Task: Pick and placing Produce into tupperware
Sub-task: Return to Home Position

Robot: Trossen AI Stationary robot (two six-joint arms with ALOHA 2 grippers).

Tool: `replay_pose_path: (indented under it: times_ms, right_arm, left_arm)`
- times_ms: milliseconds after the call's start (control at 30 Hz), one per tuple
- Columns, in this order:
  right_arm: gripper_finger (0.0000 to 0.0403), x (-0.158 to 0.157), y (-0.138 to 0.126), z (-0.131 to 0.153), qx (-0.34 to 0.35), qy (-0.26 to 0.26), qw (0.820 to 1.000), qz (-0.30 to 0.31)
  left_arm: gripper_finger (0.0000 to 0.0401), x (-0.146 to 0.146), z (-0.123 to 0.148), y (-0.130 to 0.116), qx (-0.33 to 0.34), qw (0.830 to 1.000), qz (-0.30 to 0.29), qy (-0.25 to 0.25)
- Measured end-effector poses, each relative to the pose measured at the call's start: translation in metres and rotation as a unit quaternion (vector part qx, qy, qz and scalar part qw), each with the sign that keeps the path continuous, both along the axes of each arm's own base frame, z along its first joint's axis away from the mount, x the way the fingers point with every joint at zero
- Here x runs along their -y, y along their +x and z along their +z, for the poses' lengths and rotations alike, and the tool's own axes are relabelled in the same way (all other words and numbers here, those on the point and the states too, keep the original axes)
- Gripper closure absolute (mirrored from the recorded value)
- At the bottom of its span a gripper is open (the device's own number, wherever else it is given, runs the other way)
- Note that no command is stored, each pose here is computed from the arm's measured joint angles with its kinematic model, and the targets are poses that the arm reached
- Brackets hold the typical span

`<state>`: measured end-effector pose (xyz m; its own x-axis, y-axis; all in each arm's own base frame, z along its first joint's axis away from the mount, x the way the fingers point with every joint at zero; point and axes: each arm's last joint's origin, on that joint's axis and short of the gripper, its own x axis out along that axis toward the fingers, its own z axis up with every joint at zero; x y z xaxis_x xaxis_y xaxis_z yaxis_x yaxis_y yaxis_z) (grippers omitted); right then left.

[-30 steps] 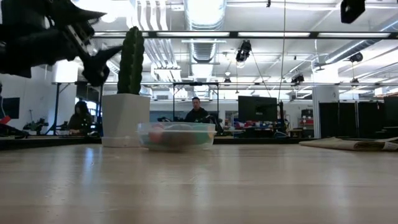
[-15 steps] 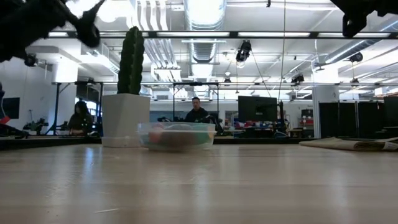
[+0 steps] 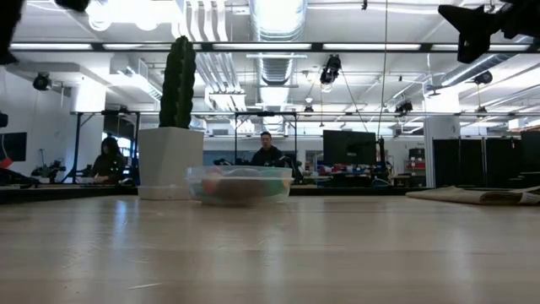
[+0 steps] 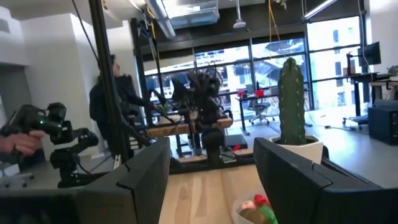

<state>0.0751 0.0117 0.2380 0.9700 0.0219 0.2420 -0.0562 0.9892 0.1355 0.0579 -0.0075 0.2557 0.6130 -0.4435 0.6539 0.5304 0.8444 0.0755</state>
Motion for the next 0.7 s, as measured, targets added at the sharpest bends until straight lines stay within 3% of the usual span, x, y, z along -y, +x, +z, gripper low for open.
replay_pose_path:
  times_ms: [133,267,467,700]
  right_arm:
    - [0.0179,-0.001,0.006,-0.012,0.015,0.004,1.0,0.0]
    - [0.0179,-0.002,0.01,-0.023,0.024,0.01,1.0,0.001]
    - [0.0179,-0.004,0.016,-0.044,0.01,0.034,0.999,0.008]
    - [0.0179,-0.004,0.017,-0.046,0.014,0.02,1.0,0.003]
  left_arm:
    - [0.0118,-0.003,-0.019,0.017,-0.111,0.994,0.013,-0.013]
    - [0.0118,-0.007,-0.04,0.028,-0.225,0.973,0.037,-0.039]
    - [0.0118,-0.009,-0.049,0.031,-0.278,0.958,0.047,-0.048]
    - [0.0118,-0.01,-0.076,0.035,-0.414,0.907,0.035,-0.064]
